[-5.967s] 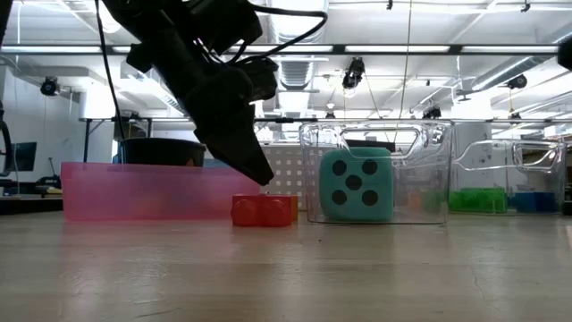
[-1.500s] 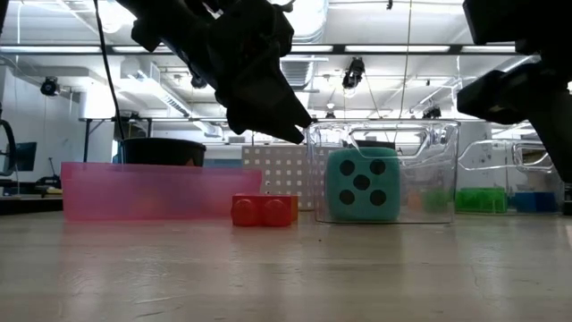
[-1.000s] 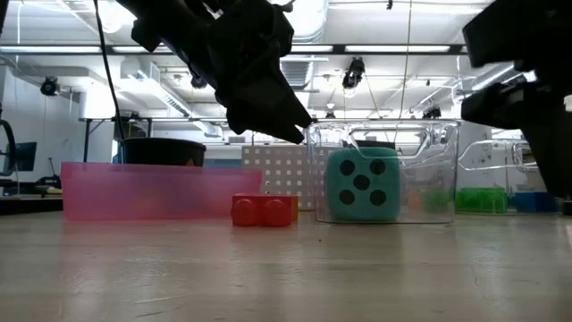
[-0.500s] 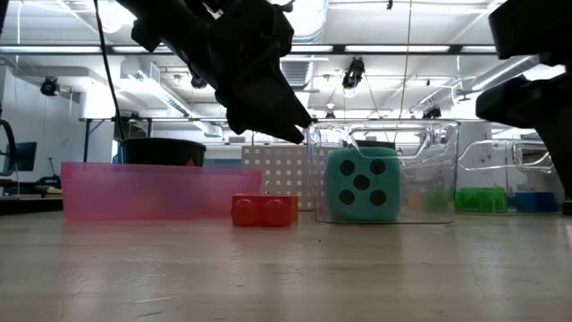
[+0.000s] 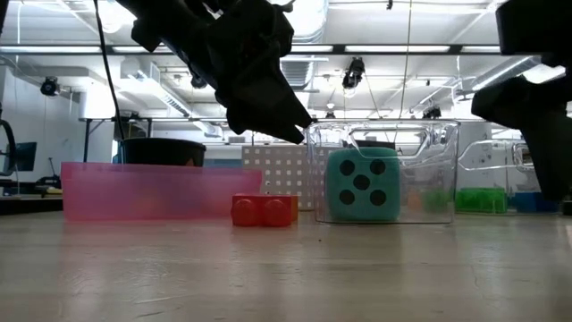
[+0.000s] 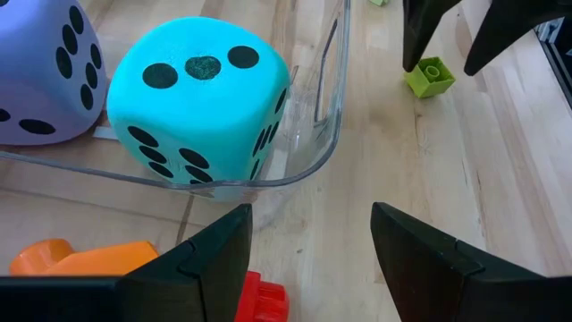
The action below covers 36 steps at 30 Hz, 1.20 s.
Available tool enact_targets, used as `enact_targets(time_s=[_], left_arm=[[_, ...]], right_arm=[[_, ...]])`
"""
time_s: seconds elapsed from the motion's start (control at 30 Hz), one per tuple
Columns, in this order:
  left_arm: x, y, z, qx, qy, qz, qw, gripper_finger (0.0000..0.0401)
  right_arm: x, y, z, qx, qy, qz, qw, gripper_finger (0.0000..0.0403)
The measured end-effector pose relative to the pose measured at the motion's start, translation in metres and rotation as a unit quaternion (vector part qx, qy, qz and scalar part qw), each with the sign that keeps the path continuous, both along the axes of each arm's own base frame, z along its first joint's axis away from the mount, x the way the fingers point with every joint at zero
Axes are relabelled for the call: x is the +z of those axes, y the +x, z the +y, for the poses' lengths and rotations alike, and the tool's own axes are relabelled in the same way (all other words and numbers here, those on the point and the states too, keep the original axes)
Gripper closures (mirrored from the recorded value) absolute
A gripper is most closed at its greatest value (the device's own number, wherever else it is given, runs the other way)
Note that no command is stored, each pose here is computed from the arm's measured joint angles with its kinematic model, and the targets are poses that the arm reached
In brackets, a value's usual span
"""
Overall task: Pick & Place Toys
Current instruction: Put the small green game piece into the red bin
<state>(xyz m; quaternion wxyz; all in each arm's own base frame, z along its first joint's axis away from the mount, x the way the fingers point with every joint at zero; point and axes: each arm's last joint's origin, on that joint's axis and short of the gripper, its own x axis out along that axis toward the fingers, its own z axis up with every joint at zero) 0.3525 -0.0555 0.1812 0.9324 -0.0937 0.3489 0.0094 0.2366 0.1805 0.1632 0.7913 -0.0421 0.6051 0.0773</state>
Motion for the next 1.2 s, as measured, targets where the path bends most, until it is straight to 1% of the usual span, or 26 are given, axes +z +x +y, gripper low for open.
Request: enact_targets(time_s=[0.17,0.3,0.37,0.47,0.6,0.73,0.97,1.2], left_arm=[[0.0,0.0,0.0,0.0,0.0,0.0,1.0,0.017],[0.0,0.0,0.0,0.0,0.0,0.0,1.0,0.017],[0.0,0.0,0.0,0.0,0.0,0.0,1.0,0.017],[0.0,0.0,0.0,0.0,0.0,0.0,1.0,0.017],[0.0,0.0,0.0,0.0,0.0,0.0,1.0,0.017],[0.0,0.0,0.0,0.0,0.0,0.0,1.0,0.017],[0.0,0.0,0.0,0.0,0.0,0.0,1.0,0.017],[0.0,0.0,0.0,0.0,0.0,0.0,1.0,0.017]], right_arm=[[-0.011,-0.004,-0.002,0.002,0.003,-0.006,1.0,0.0094],[-0.018,-0.007,-0.004,0.016,-0.002,-0.01,1.0,0.01],[-0.02,-0.009,-0.005,0.02,-0.007,-0.008,1.0,0.0112],[-0.025,-0.012,-0.007,0.02,-0.01,-0.004,1.0,0.0142],[-0.032,-0.014,-0.01,0.017,0.003,-0.019,1.0,0.0184],[-0.036,-0.014,-0.01,0.018,0.012,-0.028,0.999,0.0211],[-0.033,-0.01,-0.008,0.017,0.019,-0.039,0.999,0.0236],[-0.033,-0.01,-0.007,0.016,0.019,-0.045,0.999,0.0241]])
